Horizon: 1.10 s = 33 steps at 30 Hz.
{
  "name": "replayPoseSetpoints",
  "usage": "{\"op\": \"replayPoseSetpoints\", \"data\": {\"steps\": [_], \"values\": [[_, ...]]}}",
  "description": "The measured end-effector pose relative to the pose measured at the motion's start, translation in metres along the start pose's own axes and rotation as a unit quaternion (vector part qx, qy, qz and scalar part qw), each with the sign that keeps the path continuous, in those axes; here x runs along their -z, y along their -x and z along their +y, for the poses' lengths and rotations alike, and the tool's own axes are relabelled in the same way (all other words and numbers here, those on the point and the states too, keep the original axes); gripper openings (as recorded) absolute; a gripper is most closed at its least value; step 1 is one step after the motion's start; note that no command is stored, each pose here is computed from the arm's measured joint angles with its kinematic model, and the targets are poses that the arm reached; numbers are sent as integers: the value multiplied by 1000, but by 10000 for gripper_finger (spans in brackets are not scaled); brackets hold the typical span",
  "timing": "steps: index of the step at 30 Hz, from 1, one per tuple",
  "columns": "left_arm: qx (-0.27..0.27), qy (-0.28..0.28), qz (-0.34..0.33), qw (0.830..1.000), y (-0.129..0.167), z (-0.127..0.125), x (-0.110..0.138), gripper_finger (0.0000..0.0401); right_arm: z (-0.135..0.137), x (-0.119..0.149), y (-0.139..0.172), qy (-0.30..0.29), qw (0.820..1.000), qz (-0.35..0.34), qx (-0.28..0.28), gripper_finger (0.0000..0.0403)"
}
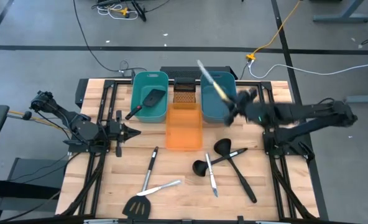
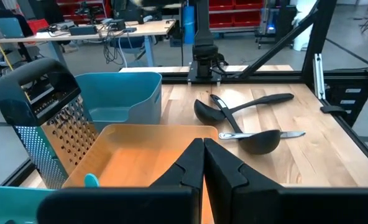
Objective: Pick & Place Kitchen Items
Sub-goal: Put the yellow knife into the blue bin
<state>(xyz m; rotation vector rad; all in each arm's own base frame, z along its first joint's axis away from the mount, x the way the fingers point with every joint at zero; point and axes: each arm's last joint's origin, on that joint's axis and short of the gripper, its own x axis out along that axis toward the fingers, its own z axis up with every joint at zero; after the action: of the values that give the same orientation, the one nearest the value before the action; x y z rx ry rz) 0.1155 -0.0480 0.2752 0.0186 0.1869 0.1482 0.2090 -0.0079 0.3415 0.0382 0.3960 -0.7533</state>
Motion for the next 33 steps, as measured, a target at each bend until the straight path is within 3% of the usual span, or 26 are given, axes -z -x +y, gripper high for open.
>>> {"op": "replayPoseSetpoints", "data": {"steps": [4, 8, 14, 17, 25, 33], "values": [[-1, -2, -3, 1000, 0, 0, -1, 16, -33, -12, -25, -15, 995, 93, 16, 86], [-1, -7, -3, 1000, 0, 0, -1, 16, -61, -3, -53, -13, 980, 196, 9, 86], [-1, -8, -3, 1000, 0, 0, -1, 16, -74, 8, -90, -6, 948, 318, -1, 86], [-1, -8, -3, 1000, 0, 0, -1, 16, -76, 13, -107, 7, 923, 385, 12, 86], [-1, -10, -3, 1000, 0, 0, -1, 16, -87, 9, -142, 10, 895, 444, 33, 86], [-1, -15, -2, 1000, 0, 0, -1, 16, -95, 28, -170, -5, 865, 502, 28, 86]]}}
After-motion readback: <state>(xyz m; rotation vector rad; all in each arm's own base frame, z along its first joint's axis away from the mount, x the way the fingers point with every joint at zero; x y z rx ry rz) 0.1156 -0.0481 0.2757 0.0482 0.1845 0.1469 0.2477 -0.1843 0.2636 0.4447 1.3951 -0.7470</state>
